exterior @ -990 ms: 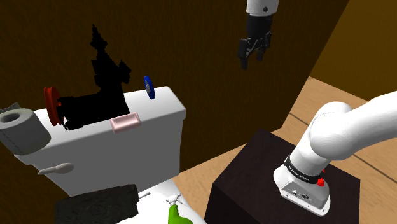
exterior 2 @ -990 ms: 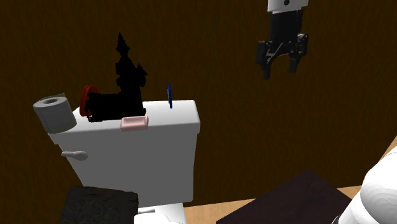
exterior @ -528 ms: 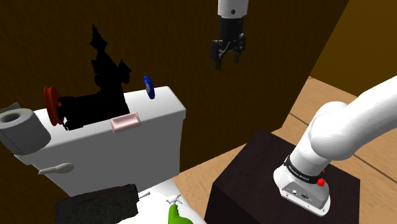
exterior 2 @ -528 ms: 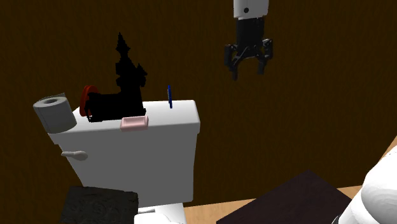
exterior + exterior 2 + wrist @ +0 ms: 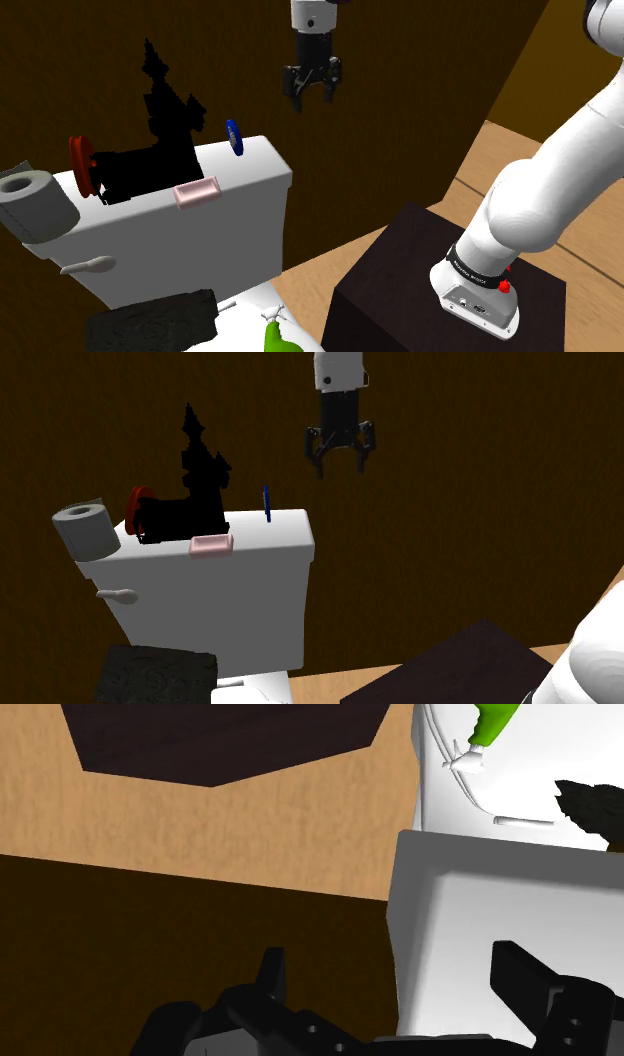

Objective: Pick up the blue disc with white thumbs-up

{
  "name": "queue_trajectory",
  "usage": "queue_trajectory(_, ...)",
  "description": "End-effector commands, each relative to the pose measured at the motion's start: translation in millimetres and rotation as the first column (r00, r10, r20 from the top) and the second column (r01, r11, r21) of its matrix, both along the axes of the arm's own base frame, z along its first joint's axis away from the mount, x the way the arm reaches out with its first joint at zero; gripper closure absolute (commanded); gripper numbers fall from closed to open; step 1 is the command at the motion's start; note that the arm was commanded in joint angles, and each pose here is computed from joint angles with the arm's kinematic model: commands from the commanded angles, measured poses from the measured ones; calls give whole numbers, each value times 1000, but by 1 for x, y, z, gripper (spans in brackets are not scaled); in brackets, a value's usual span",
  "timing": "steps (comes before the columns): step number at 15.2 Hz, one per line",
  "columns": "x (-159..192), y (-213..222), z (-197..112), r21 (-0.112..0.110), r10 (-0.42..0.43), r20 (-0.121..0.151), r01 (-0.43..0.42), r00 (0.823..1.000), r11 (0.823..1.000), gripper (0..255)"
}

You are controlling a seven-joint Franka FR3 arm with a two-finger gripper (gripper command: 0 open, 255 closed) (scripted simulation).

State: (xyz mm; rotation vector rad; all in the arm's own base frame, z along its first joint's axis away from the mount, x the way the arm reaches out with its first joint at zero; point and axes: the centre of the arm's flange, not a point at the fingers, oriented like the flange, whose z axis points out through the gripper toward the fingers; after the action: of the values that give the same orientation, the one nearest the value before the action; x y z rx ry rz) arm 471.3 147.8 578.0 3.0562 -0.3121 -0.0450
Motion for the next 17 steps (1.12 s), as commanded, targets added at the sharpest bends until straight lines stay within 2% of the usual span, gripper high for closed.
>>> queue_trajectory(1, 21, 17, -4, 8, -8, 3, 8, 1000, 1000, 0)
queue_trajectory(14, 153, 114, -20, 54, -52, 23, 51, 998, 997, 0)
queue_trajectory(17, 157, 116, -31, 55, -53, 23, 52, 998, 997, 0)
